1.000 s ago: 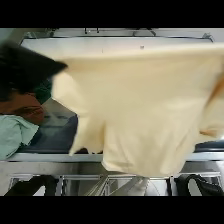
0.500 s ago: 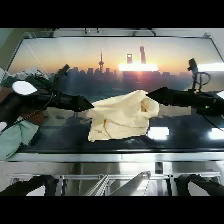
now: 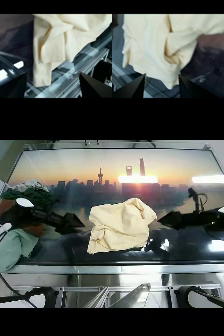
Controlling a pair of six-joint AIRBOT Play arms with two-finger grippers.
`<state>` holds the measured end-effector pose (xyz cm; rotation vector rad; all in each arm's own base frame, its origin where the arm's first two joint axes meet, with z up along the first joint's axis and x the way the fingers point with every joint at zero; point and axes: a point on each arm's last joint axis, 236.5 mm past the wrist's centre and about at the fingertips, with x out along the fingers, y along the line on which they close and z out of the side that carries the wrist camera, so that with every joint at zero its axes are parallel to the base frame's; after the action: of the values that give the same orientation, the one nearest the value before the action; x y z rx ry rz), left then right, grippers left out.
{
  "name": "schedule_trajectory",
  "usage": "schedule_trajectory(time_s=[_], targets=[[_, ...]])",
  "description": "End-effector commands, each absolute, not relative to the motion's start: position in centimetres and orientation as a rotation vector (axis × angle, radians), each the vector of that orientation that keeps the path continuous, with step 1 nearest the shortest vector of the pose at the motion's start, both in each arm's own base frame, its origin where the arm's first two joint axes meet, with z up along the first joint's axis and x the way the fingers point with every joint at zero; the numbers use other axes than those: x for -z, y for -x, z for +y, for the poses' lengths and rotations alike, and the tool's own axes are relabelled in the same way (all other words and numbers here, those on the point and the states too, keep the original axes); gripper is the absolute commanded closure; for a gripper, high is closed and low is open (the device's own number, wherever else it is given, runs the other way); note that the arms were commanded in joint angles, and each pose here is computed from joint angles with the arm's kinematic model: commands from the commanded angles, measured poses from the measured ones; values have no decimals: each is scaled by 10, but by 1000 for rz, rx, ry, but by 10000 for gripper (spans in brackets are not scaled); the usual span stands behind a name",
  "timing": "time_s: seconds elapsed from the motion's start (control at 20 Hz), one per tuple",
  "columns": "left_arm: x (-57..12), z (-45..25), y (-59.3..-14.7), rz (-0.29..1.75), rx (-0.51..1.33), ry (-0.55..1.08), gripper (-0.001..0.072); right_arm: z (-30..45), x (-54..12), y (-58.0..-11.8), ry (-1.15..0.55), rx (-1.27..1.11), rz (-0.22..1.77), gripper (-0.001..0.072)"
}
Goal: Fold the shirts.
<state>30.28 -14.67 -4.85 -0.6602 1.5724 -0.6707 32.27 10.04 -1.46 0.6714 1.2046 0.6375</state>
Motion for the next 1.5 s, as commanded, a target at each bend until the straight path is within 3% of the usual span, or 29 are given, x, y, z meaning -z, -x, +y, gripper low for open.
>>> schedule_trajectory(time_s=[0.0,0.15,0.2,0.25,0.3,0.5,0.55,0.6,0.85,1.0,1.15,1.3,1.45], targets=[[94,-147,-252,1708,595,643,2,93,75,-286,-664,-501,1332,246],[122,-168,-231,1776,592,585,3,118,95,-276,-657,-529,1370,246],[127,-178,-225,1796,609,566,25,132,94,-278,-669,-561,1363,247],[129,-190,-226,1794,628,564,145,145,94,-282,-676,-586,1350,248],[129,-201,-230,1787,647,551,176,158,94,-285,-684,-609,1333,249],[130,-232,-246,1776,725,461,199,186,82,-302,-721,-669,1268,262],[128,-236,-245,1794,743,458,433,188,76,-306,-731,-684,1256,523],[123,-239,-242,1815,774,457,703,190,68,-307,-727,-711,1247,682],[42,-237,-236,1813,980,426,698,185,-35,-326,-728,-910,1077,681],[-40,-215,-261,1604,1020,382,698,142,-141,-349,-658,-890,831,680],[-131,-175,-298,1299,902,376,698,87,-234,-356,-599,-747,610,681],[-234,-144,-304,965,841,334,696,82,-334,-319,-558,-815,373,681],[-331,-136,-274,640,815,197,687,122,-423,-242,-526,-1054,121,680]])
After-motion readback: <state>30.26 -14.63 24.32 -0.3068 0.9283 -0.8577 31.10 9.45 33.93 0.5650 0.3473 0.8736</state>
